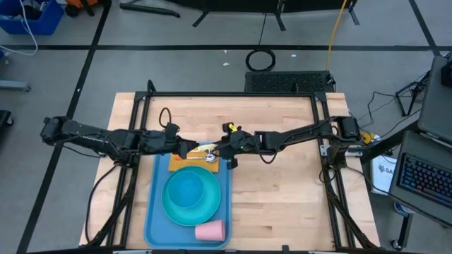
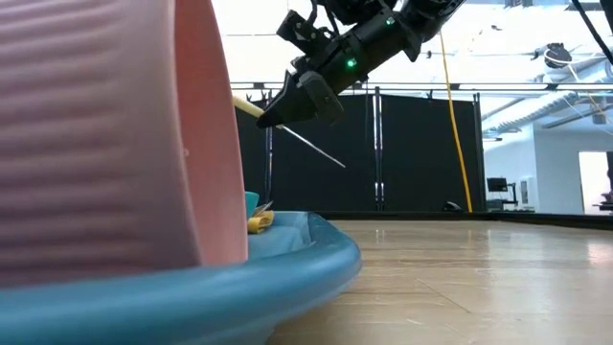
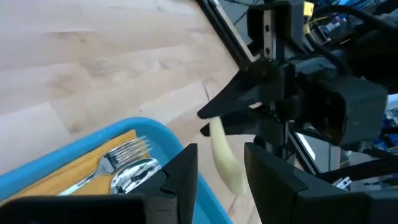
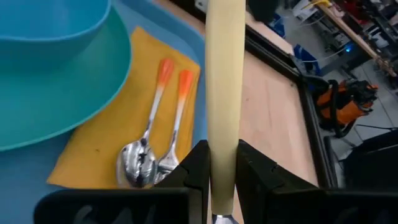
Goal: Set up tray
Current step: Put the yellow knife to the bottom of the orange spoon on the yellow napkin on the blue serving tray
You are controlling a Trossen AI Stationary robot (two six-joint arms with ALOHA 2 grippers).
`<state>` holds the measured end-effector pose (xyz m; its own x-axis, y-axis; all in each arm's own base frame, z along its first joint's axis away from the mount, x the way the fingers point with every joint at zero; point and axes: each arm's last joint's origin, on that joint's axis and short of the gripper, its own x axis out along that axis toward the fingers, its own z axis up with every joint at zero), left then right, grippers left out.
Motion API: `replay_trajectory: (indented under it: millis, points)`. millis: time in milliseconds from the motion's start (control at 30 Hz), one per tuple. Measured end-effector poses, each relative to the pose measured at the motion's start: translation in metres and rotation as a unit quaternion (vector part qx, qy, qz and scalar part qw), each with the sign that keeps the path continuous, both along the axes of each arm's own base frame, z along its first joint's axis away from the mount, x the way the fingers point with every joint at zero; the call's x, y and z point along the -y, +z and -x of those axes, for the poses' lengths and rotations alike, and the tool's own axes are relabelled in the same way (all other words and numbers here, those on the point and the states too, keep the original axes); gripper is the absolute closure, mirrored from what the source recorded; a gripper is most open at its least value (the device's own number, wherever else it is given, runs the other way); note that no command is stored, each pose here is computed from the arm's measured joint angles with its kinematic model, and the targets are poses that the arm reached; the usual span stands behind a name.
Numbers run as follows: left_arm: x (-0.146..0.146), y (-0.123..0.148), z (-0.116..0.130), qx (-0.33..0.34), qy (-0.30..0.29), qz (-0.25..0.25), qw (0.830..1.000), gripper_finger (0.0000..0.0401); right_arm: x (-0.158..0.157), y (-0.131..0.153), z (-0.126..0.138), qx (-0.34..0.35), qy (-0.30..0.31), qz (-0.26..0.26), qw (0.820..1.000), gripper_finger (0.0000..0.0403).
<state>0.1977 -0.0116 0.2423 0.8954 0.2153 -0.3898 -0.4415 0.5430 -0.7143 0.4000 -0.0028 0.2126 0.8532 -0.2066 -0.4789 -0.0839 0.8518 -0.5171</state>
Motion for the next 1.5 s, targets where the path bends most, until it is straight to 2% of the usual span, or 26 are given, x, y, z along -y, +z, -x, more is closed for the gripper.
replay_trajectory:
  millis: [533, 967, 1267, 1500]
  points:
    - [0.006, 0.0, -0.002, 0.007, -0.031, 0.008, 0.999, 0.0268, 0.0, 0.002, -0.002, 0.014, 0.004, 0.002, 1.0, 0.0362]
    - [0.008, -0.014, -0.018, -0.018, -0.038, -0.002, 0.999, 0.0268, 0.0, 0.004, -0.003, 0.025, 0.017, -0.004, 1.0, 0.0361]
    - [0.008, -0.009, -0.015, -0.007, -0.042, -0.011, 0.999, 0.0302, 0.0, 0.003, -0.002, 0.021, 0.016, -0.006, 1.0, 0.0361]
    - [0.007, -0.01, -0.014, -0.011, -0.043, -0.014, 0.999, 0.0308, 0.0, 0.003, -0.002, 0.021, 0.016, -0.006, 1.0, 0.0361]
